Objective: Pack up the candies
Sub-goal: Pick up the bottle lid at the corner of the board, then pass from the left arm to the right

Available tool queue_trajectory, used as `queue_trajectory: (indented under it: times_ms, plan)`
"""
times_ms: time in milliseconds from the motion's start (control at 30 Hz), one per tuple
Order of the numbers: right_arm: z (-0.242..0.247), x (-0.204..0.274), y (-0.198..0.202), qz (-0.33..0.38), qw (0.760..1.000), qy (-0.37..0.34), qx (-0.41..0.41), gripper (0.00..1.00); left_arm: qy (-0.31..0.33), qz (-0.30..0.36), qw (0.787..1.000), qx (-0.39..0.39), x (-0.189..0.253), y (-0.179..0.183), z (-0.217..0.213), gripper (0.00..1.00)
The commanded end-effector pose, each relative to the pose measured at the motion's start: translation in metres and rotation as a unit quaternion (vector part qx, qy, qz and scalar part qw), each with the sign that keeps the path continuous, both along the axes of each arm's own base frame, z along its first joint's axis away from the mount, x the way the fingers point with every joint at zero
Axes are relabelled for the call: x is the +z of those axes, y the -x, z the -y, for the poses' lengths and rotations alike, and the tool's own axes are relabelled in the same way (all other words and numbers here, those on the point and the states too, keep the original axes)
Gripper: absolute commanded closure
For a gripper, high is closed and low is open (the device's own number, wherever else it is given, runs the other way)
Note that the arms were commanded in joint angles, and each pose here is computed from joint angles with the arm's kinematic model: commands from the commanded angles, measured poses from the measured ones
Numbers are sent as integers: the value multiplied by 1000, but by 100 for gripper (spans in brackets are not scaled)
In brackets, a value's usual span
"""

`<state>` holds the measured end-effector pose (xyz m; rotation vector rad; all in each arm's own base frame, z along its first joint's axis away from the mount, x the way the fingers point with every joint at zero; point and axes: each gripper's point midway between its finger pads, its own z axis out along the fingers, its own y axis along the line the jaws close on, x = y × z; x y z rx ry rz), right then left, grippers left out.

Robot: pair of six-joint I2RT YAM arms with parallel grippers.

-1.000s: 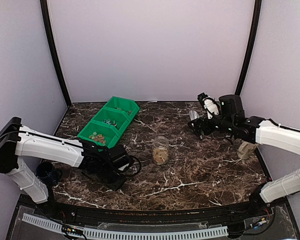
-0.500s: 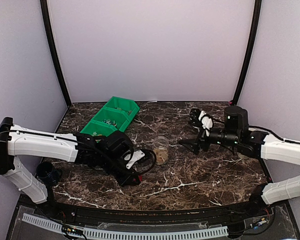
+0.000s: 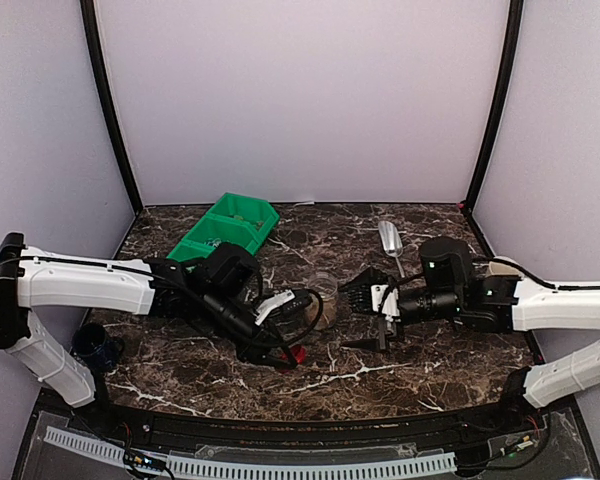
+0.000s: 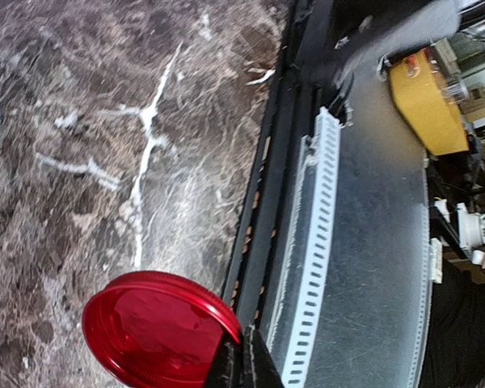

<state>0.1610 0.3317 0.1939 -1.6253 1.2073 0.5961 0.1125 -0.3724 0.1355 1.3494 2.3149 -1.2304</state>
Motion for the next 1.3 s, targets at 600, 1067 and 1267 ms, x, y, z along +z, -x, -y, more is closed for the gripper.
queue_trajectory:
  times_ms: [600,1067,1267]
  plan:
    - [-45,-26,60,25,990,34,134,38,121,-72,982,-125,42,28,20,100]
    - [-50,-23,74,24,987,21,159,64,123,-79,980,-131,40,29,22,100]
    - [-50,-19,77,33,985,17,166,65,126,-84,979,-137,41,31,21,100]
